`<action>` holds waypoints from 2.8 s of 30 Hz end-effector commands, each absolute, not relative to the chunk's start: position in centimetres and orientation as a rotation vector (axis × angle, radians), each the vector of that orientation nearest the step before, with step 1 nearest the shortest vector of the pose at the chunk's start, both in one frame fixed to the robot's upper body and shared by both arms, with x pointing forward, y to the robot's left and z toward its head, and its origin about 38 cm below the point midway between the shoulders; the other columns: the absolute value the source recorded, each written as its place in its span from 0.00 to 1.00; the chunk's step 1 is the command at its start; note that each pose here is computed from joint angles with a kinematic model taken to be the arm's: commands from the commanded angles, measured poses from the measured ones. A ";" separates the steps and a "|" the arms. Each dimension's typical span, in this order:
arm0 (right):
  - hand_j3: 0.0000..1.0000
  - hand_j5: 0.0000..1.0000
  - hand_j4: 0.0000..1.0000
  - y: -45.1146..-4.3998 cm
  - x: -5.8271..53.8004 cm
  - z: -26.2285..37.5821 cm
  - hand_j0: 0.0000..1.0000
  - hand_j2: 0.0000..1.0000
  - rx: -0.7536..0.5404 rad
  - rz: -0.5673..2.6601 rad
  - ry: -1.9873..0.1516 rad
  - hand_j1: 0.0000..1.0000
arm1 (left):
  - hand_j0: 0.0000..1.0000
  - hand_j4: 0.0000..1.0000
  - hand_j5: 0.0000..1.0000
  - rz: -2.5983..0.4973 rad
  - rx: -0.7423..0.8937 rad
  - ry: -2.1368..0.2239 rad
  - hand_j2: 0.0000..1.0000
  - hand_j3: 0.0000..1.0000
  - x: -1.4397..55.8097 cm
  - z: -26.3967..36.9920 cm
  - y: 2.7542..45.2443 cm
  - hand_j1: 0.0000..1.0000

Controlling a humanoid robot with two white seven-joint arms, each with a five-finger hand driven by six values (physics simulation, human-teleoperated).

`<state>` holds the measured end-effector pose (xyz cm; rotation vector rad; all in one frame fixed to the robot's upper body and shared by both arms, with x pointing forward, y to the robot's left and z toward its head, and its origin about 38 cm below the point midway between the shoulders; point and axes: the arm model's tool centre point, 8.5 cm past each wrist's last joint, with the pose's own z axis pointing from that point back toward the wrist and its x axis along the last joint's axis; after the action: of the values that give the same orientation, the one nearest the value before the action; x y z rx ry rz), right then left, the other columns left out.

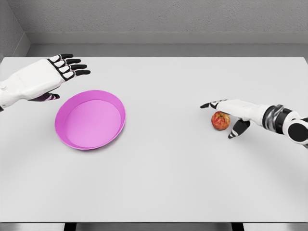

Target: Put the apple on the plate with both arms

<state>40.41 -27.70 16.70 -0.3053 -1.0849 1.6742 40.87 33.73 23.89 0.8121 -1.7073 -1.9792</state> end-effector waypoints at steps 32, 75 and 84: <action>0.54 0.54 0.54 -28.2 40.7 16.5 0.54 0.54 -0.311 1.664 -1.025 0.54 | 1.00 1.00 1.00 -1.973 0.809 -1.717 1.00 1.00 40.9 24.0 33.6 1.00; 0.52 0.52 0.52 -18.2 41.0 19.7 0.52 0.52 -0.170 1.824 -1.294 0.52 | 1.00 1.00 1.00 -1.972 0.812 -1.714 1.00 1.00 40.9 24.1 33.7 1.00; 0.64 0.64 0.64 -17.3 42.0 22.1 0.64 0.64 -0.211 1.835 -1.341 0.64 | 1.00 1.00 1.00 -1.971 0.811 -1.715 1.00 1.00 40.9 24.1 33.7 1.00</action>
<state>42.07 -17.20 22.42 -0.2173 -1.3469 1.8419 40.92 33.73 24.01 0.8145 -1.7095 -1.9777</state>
